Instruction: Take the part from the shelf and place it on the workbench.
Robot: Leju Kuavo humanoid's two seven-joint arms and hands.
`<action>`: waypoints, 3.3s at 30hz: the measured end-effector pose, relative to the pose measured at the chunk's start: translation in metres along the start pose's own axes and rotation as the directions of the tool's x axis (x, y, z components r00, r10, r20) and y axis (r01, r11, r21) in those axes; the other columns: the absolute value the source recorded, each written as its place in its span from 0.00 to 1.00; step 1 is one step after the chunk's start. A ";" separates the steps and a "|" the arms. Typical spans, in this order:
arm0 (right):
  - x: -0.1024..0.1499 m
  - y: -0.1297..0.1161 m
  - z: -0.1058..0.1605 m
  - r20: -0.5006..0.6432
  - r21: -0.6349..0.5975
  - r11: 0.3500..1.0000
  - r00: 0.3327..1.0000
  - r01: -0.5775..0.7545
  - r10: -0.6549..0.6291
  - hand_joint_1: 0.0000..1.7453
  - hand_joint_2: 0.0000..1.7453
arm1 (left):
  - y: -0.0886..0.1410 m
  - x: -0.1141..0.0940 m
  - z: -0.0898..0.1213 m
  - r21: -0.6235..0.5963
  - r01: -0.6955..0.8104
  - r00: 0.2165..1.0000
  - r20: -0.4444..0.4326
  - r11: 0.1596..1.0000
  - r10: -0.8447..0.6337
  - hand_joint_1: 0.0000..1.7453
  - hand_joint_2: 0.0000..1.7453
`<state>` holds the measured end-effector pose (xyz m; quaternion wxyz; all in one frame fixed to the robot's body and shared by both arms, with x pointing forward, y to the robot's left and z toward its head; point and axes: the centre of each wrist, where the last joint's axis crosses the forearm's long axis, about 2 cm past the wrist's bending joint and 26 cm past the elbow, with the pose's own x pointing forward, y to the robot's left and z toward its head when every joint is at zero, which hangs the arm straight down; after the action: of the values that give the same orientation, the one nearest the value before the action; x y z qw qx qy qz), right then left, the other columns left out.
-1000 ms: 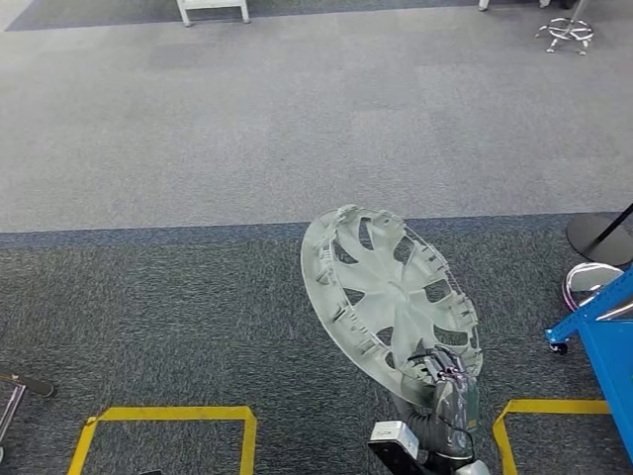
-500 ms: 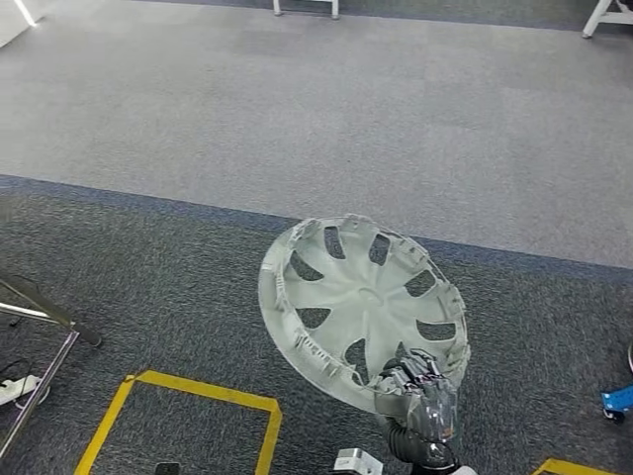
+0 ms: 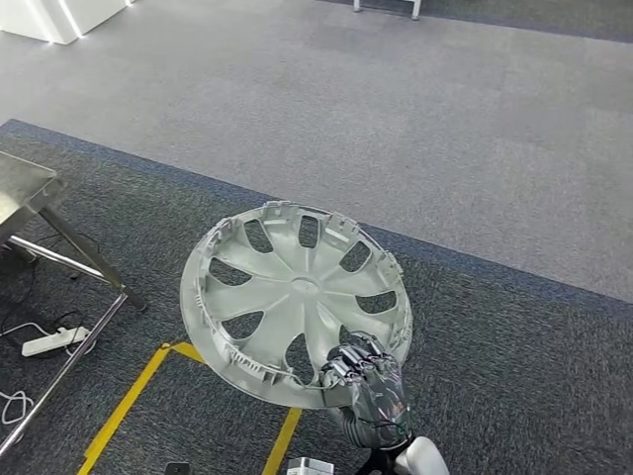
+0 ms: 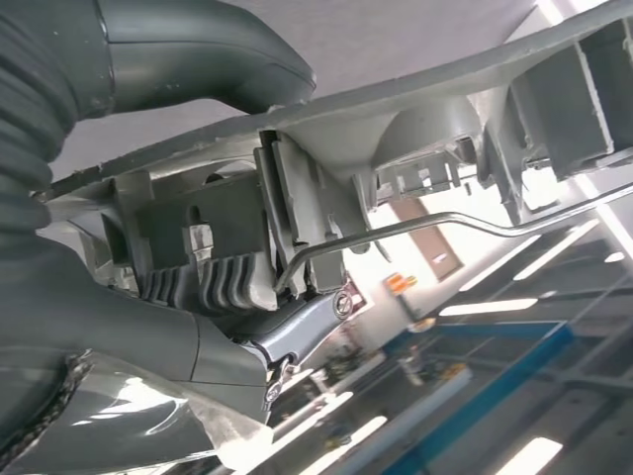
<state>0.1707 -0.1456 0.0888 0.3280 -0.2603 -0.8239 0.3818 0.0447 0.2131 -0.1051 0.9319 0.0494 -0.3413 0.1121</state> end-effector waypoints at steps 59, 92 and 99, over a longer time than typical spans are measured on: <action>0.006 0.007 -0.013 0.226 0.100 0.983 0.965 -0.156 0.131 1.00 1.00 | -0.005 0.004 -0.002 -0.048 0.103 0.994 0.036 0.994 -0.101 0.00 1.00; 0.006 0.003 -0.013 0.205 0.027 0.983 0.964 -0.180 0.171 1.00 1.00 | -0.006 0.003 0.000 -0.063 0.133 0.990 0.049 0.989 -0.130 0.00 1.00; 0.008 -0.004 -0.017 0.191 -0.020 0.983 0.964 -0.185 0.185 1.00 1.00 | -0.007 0.005 -0.002 -0.062 0.132 0.990 0.055 0.989 -0.128 0.00 1.00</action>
<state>0.1773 -0.1350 0.1027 0.2096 -0.2983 -0.8242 0.4334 0.0510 0.2074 -0.1033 0.9294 0.0437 -0.3643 0.0385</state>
